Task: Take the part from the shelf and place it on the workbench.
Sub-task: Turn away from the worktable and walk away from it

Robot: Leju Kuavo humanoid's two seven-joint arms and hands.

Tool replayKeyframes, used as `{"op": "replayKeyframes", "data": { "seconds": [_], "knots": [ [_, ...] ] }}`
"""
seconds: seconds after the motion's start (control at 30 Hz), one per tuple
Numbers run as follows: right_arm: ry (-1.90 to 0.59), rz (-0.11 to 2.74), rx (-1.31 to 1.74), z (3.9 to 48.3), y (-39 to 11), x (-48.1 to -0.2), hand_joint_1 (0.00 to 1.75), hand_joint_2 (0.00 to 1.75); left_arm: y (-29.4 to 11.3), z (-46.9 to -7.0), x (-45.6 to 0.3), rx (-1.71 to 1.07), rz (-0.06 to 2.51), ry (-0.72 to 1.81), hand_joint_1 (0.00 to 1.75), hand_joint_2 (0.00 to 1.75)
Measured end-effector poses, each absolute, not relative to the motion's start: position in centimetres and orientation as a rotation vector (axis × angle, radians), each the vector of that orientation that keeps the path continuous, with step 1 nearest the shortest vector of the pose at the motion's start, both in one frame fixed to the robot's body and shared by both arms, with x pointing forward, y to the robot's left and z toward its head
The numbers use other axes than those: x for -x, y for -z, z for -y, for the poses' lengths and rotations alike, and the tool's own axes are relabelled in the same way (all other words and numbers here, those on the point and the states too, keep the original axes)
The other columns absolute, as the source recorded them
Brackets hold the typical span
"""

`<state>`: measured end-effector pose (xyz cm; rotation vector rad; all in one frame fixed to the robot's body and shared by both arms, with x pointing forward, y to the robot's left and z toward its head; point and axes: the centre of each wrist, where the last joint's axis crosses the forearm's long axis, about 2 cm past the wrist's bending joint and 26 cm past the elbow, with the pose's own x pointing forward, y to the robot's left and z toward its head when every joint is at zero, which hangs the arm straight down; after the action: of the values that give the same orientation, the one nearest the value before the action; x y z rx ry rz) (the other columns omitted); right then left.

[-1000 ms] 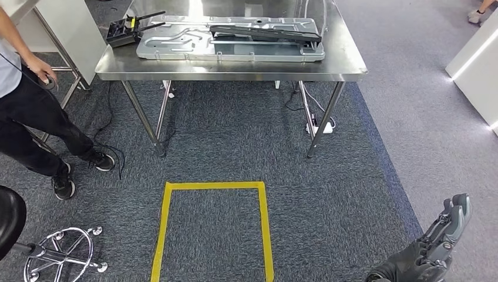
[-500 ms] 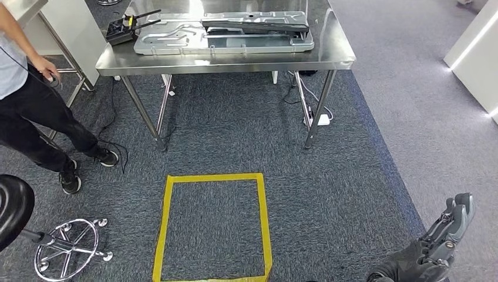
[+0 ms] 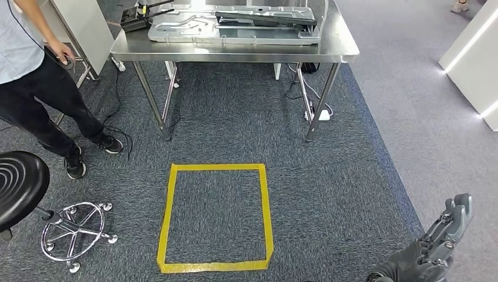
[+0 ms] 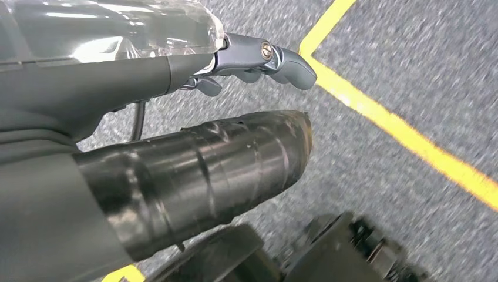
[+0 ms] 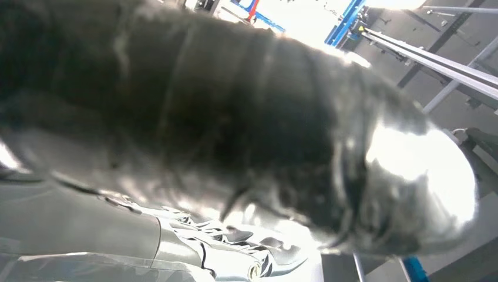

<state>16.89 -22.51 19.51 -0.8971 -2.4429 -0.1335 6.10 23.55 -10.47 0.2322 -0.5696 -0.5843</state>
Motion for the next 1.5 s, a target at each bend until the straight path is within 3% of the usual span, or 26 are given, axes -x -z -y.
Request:
{"op": "replayKeyframes", "data": {
  "seconds": [1.5],
  "knots": [
    [0.150, 2.329, 0.857, 22.9, -17.3, -15.6, 0.00, 0.00, 10.5, -23.6, -5.6, -0.247, 0.555, 0.573, 0.00, 0.00]
  ]
}}
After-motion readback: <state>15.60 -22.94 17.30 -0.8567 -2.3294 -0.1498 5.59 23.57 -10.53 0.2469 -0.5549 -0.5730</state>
